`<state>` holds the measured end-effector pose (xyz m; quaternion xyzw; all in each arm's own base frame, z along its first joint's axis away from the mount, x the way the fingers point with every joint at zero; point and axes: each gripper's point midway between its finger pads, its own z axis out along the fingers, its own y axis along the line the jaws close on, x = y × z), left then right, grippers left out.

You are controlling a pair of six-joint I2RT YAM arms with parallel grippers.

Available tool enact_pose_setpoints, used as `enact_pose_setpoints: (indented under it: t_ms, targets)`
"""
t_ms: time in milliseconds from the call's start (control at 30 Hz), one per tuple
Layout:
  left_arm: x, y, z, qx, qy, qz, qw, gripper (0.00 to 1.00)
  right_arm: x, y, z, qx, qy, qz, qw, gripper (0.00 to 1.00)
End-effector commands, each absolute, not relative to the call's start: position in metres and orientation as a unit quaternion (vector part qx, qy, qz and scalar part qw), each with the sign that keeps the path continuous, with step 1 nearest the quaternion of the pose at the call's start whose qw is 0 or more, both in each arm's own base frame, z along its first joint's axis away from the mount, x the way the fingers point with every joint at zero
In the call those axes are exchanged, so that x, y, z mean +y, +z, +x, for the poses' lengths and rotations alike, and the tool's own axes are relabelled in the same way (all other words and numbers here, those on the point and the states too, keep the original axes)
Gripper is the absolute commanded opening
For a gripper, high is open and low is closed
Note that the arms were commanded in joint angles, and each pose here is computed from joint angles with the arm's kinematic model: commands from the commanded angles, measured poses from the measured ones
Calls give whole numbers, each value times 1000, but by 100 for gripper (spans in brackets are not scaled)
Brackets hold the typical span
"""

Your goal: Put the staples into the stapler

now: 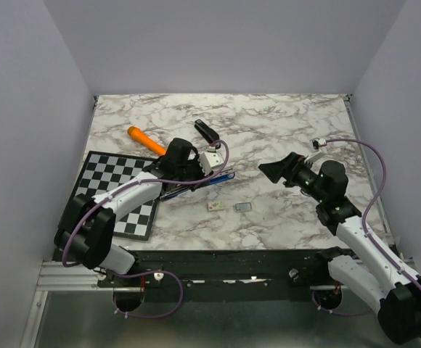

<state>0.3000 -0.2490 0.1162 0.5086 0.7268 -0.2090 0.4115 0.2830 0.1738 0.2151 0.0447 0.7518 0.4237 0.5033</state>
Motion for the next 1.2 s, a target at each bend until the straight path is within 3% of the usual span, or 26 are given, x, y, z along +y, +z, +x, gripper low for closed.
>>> enact_pose_setpoints:
  t_ms: [0,667,800,933,1167]
  targets:
    - [-266,117,306,686,-232,550,417,0,167,202,277,777,379,0,502,97]
    - [-328,63,287,628,-273,659,311,0,154,168,252,826,308,-83,465,100]
    - [-333,52,281,629,-276,667,289,16,154,160,247,835,305,-99,448,100]
    - [-328,43,278,634,-270,669,278,40,156,154,246,839,303,-113,438,100]
    - [-324,58,278,643,-260,651,308,62,159,151,248,842,300,-142,425,100]
